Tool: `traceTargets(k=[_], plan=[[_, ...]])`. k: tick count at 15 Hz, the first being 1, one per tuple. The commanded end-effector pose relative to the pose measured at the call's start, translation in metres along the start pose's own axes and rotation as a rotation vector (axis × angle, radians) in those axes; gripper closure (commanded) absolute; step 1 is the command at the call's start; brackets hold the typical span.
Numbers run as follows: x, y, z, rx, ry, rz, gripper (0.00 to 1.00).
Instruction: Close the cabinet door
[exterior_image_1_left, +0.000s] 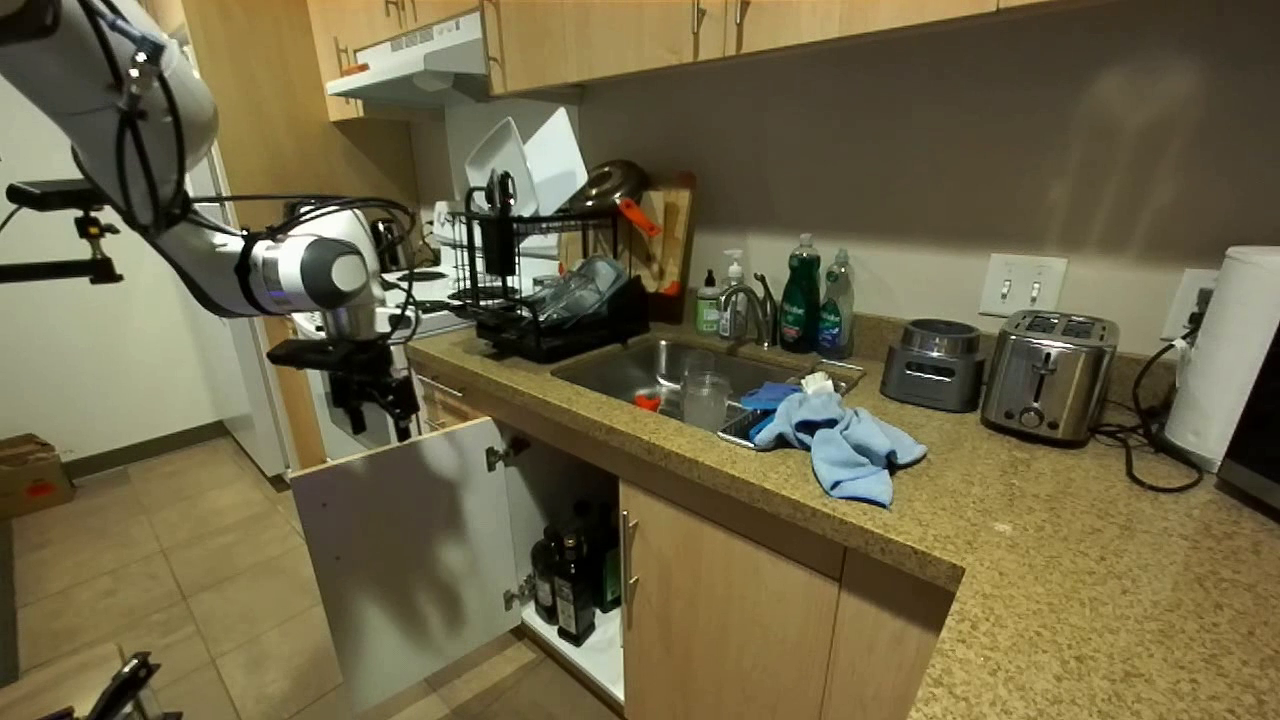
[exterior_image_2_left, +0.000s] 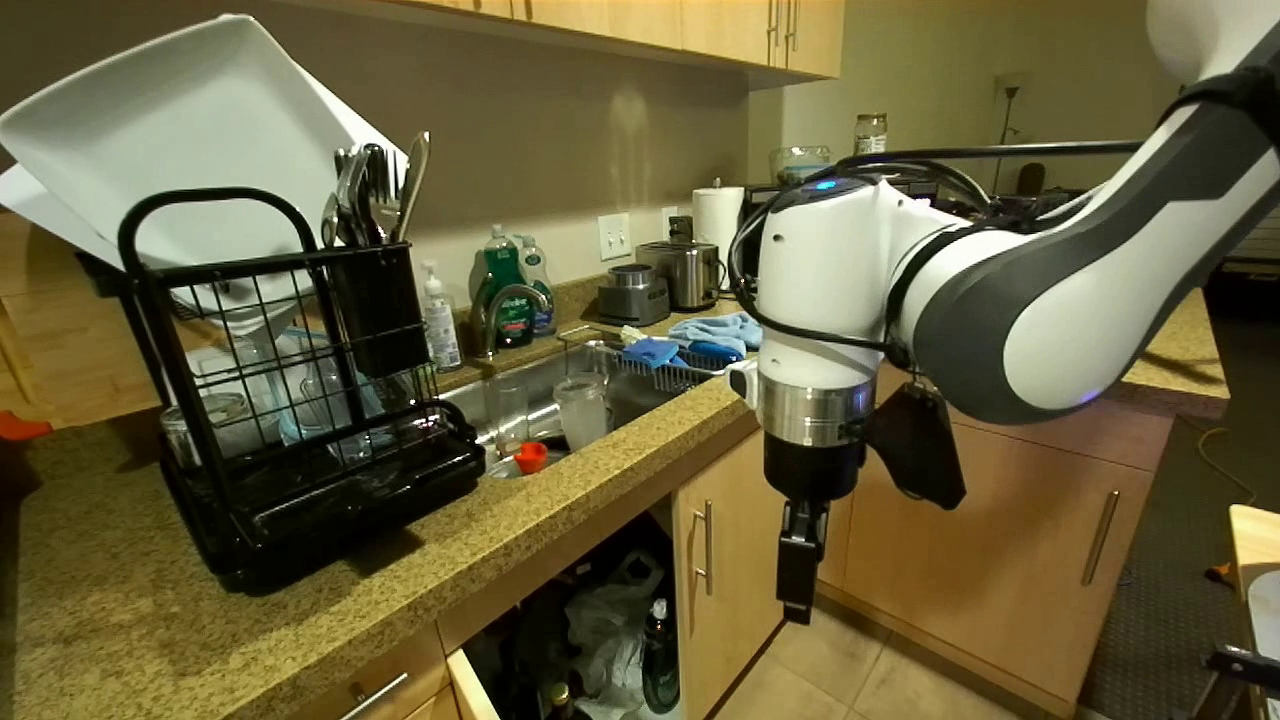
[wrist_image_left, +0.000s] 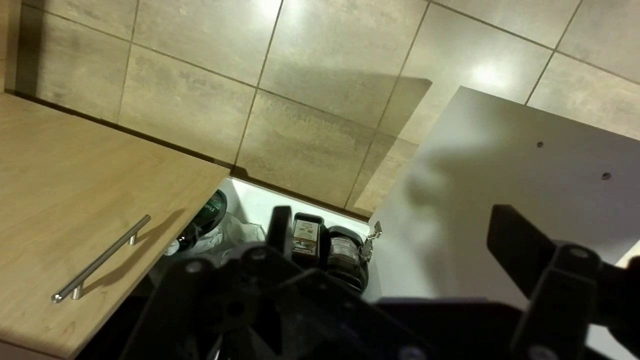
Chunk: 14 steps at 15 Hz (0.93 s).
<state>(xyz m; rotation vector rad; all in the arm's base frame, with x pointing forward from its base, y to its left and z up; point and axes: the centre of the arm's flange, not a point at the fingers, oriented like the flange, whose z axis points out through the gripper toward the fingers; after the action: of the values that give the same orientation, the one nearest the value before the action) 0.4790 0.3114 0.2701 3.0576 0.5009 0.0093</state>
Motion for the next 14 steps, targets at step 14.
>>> traceTargets(k=[14], plan=[[0.010,-0.110,0.034,-0.062,0.027,-0.001,0.00]])
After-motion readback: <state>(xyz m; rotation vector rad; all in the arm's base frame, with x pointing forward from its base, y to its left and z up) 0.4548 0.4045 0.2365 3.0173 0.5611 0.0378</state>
